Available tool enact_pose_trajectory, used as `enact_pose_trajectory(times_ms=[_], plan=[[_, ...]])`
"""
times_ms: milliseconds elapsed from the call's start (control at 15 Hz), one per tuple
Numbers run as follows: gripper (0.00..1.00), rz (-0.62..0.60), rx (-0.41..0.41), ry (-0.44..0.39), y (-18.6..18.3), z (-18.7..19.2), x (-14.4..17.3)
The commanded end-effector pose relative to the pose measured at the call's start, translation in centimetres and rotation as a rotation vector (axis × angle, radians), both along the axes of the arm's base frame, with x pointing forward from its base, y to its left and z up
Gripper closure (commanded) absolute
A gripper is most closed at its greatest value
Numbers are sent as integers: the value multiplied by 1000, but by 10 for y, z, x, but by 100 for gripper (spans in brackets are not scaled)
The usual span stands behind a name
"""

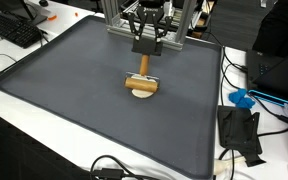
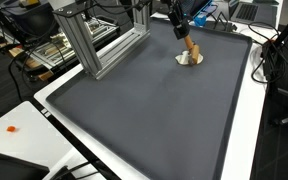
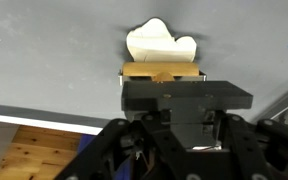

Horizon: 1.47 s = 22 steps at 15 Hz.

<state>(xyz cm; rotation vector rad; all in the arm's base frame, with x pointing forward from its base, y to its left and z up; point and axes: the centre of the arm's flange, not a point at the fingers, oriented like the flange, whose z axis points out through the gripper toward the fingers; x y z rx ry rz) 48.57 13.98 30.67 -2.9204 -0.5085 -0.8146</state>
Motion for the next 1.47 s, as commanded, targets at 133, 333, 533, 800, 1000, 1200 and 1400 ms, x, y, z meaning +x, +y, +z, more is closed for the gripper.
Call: enact_pose_trajectory(times_ms=[133, 333, 533, 800, 1000, 1200, 1400], plan=[[77, 58, -2, 98, 29, -59, -7], [77, 58, -1, 90, 32, -62, -5], [77, 29, -40, 113, 27, -55, -6], [77, 22, -67, 119, 21, -38, -10], [77, 18, -81, 131, 22, -33, -11], [77, 13, -98, 143, 22, -32, -15], [77, 0, -100, 156, 22, -28, -19]])
